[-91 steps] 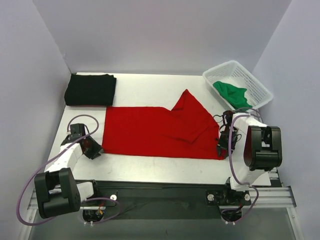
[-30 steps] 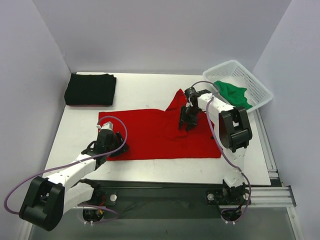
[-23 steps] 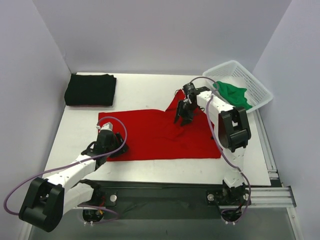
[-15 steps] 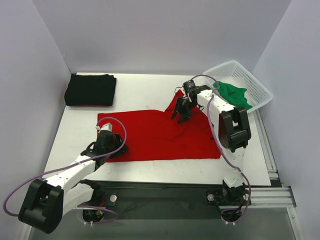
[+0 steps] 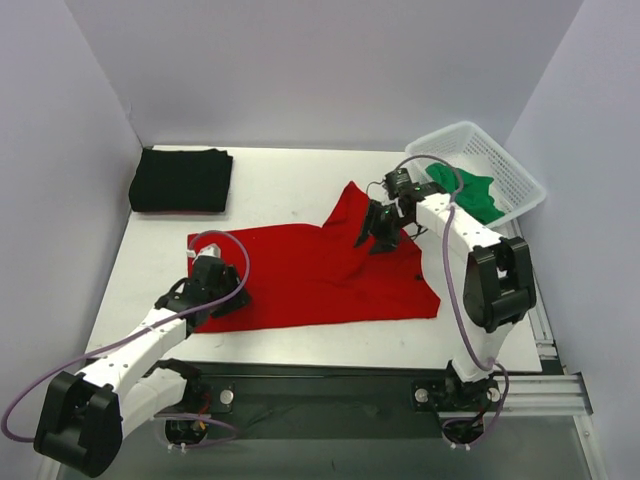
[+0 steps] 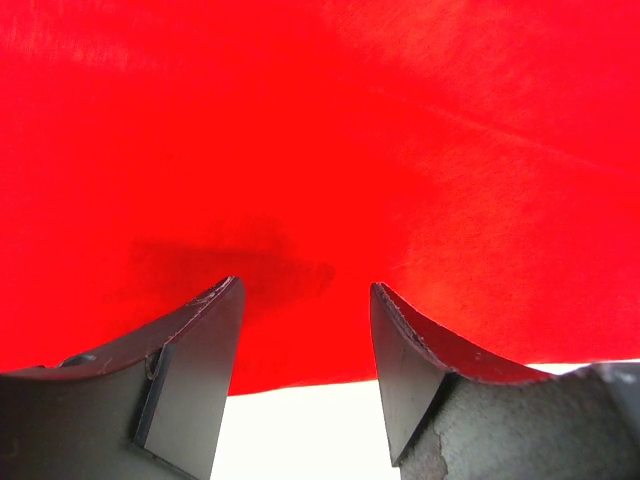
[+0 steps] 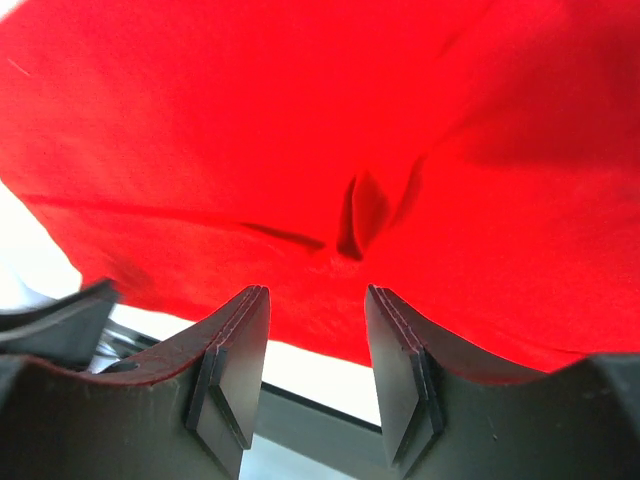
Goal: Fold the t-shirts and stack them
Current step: Fold the flattened tshirt in 1/3 of the way
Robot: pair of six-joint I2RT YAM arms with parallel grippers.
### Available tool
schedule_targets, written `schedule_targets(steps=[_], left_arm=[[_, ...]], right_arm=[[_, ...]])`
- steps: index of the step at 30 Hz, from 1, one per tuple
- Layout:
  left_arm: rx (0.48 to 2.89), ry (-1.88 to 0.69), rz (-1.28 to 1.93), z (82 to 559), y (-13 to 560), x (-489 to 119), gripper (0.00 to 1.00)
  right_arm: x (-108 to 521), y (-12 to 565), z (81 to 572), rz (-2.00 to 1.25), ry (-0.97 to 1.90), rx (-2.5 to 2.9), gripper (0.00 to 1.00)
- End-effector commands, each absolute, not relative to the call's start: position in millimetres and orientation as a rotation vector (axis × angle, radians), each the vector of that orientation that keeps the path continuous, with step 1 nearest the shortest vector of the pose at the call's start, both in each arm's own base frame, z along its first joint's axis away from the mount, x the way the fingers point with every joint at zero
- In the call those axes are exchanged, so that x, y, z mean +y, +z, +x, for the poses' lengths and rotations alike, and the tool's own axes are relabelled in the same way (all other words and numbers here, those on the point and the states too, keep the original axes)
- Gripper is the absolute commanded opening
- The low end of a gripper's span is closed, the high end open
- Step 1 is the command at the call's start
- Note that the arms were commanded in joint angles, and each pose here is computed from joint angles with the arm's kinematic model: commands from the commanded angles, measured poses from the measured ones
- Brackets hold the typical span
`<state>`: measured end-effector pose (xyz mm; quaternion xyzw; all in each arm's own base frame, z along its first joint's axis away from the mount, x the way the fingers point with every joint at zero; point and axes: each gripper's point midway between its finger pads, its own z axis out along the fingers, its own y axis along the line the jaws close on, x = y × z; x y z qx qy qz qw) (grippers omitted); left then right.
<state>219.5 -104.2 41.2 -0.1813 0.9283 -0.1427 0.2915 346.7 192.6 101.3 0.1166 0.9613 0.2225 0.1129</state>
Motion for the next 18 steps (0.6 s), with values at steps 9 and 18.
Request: schedule_targets(steps=[9,18], left_arm=[[2.431,-0.407,-0.487,236,57,-110,0.64],[2.430,-0.399,-0.517,217,51,-102,0.64]], right_arm=[[230,54,314,0.193,0.561,2.970,0.44],[246,34,326,0.139,0.531,2.999,0.43]])
